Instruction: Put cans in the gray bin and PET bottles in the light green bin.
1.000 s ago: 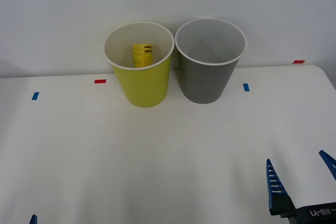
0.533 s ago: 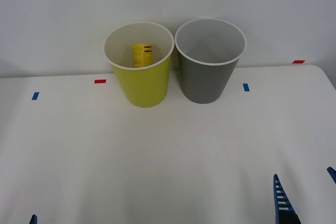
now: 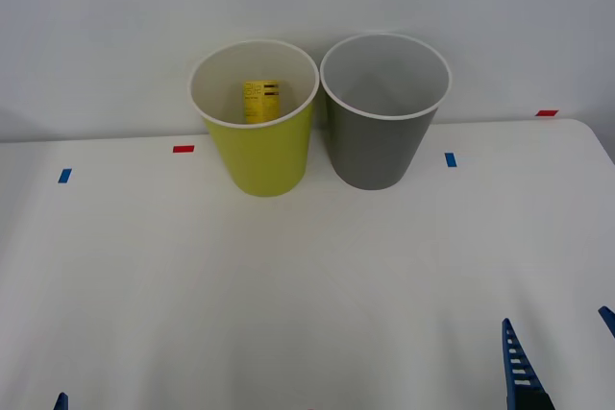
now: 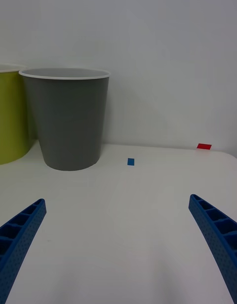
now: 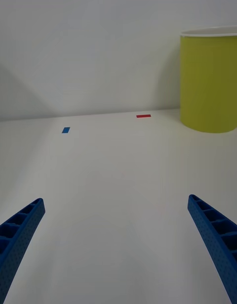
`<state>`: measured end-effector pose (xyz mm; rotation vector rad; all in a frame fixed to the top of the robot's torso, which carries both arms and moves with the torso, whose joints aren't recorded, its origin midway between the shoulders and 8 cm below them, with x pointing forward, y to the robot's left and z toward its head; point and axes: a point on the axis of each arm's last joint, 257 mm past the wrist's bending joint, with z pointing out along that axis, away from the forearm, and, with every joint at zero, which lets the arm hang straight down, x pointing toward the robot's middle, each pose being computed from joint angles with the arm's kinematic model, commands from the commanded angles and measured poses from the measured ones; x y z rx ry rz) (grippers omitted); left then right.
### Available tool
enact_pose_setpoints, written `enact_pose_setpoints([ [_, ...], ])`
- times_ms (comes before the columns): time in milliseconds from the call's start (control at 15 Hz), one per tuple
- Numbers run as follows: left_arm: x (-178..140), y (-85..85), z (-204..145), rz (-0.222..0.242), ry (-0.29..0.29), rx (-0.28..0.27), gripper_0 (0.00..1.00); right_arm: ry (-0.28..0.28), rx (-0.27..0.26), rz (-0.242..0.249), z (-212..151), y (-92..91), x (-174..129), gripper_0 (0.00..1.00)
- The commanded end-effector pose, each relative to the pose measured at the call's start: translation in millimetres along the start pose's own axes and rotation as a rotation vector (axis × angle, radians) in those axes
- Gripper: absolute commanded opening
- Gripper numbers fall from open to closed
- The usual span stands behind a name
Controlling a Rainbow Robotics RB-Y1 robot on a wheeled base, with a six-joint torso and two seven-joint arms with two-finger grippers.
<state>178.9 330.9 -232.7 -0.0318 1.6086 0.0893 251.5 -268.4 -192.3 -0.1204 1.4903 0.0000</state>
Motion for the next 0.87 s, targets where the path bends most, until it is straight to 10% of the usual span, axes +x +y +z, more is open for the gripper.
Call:
enact_pose_setpoints([
  [67, 0.0, 0.0, 0.0, 0.0, 0.0, 0.0, 1.0, 0.0, 0.0, 0.0, 0.1, 0.0, 0.1, 1.0],
  [867, 0.0, 0.0, 0.0, 0.0, 0.0, 0.0, 1.0, 0.0, 0.0, 0.0, 0.1, 0.0, 0.1, 1.0],
])
